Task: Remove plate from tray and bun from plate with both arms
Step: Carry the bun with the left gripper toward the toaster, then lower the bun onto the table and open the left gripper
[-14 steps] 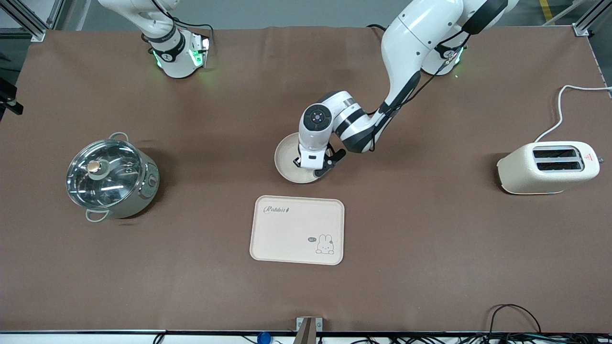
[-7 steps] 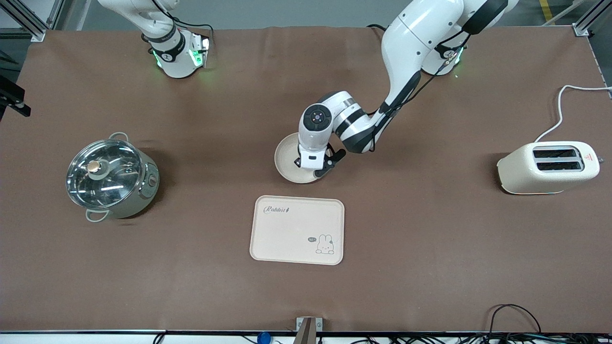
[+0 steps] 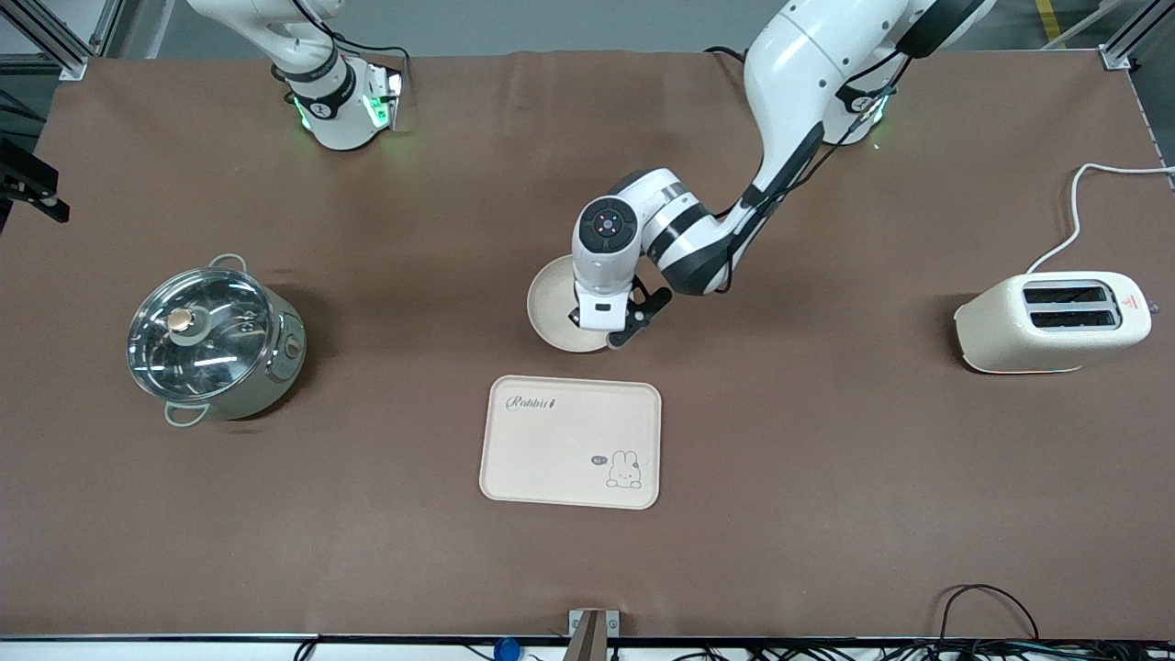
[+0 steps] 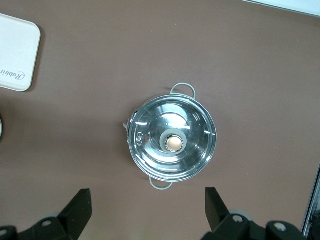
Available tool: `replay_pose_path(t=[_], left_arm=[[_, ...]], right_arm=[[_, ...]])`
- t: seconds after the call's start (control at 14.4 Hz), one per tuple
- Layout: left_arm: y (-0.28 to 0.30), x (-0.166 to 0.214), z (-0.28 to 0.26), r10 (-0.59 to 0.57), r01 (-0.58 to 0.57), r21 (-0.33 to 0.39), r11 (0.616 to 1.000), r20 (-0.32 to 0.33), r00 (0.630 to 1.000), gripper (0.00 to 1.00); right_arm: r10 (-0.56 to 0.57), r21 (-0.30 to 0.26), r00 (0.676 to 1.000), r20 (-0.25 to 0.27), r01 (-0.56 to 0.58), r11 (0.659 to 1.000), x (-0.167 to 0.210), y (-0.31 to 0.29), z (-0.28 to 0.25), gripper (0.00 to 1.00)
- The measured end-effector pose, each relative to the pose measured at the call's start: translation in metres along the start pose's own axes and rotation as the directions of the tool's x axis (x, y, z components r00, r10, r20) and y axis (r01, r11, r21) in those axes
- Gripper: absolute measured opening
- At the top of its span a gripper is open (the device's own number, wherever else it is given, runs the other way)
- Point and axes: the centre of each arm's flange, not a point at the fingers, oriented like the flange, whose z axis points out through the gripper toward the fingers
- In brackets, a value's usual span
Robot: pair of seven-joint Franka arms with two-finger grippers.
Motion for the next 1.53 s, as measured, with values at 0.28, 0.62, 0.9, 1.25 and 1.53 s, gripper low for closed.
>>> replay_pose_path(t=[0.28, 0.62, 0.9, 1.25, 1.53], left_arm=[[-0.02, 0.126, -0.071, 0.004, -0.004, -0.006, 1.0, -0.037, 0.999, 0.05], [-0.089, 0.309, -0.065, 0.012, -0.009, 0.039, 0.999, -0.077, 0.997, 0.05], [-0.121, 0.369, -0.003, 0.021, -0.007, 0.116, 0.993, -0.125, 0.992, 0.05], [-0.129, 0.378, 0.047, 0.038, -0.027, 0.141, 0.99, -0.081, 0.996, 0.1], [-0.133, 0.384, 0.047, 0.09, -0.079, 0.144, 0.986, -0.072, 0.993, 0.3]], right_arm=[[-0.001, 0.001, 1.0, 0.002, 0.001, 1.0, 0.0, 0.0, 0.0, 1.0], [0.0, 0.001, 1.0, 0.004, 0.0, 1.0, 0.0, 0.0, 0.0, 1.0], [0.0, 0.001, 1.0, 0.004, 0.0, 1.0, 0.0, 0.0, 0.0, 1.0], [0.0, 0.001, 1.0, 0.005, 0.0, 1.0, 0.0, 0.0, 0.001, 1.0], [0.001, 0.002, 1.0, 0.005, -0.001, 1.0, 0.0, 0.0, 0.001, 1.0]])
